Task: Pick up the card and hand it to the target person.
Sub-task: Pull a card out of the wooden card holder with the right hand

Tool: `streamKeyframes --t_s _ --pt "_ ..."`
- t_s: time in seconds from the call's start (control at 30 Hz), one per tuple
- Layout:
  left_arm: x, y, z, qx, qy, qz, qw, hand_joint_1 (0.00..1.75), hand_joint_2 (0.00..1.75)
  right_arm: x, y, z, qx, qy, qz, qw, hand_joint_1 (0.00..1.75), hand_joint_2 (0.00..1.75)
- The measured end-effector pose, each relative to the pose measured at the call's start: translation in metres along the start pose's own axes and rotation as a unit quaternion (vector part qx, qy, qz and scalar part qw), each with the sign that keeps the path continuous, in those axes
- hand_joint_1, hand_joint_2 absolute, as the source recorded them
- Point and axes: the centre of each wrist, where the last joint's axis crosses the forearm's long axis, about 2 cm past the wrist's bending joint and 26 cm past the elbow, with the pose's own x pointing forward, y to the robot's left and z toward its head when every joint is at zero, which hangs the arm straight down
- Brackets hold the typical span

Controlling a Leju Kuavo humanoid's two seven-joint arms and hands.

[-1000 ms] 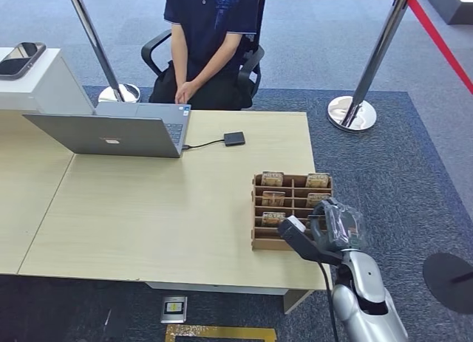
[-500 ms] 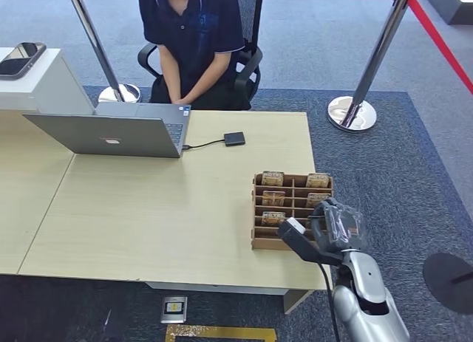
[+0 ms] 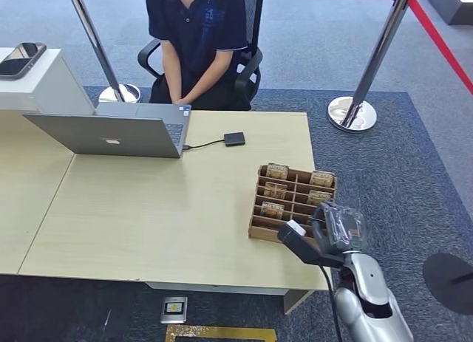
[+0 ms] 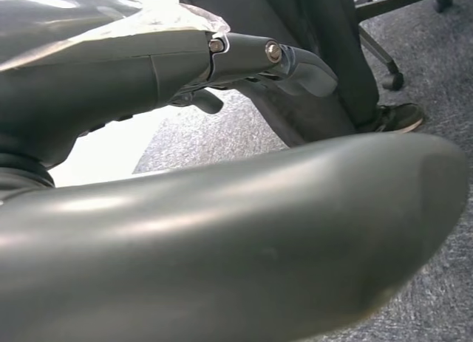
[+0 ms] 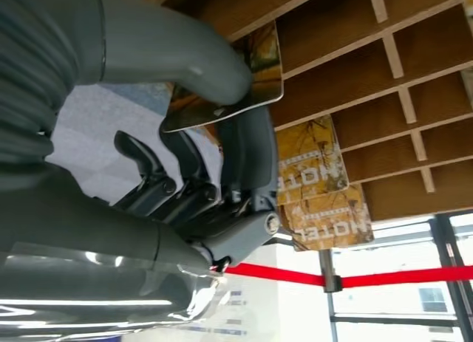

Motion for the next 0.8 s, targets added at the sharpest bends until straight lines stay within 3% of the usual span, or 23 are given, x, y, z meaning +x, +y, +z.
streamKeyframes --t_s 0.8 --pt "0.000 0.000 0.000 0.000 0.002 0.000 1.000 0.00 0.00 -0.003 -0.034 0.009 -0.048 -0.041 0.011 0.998 1.51 1.75"
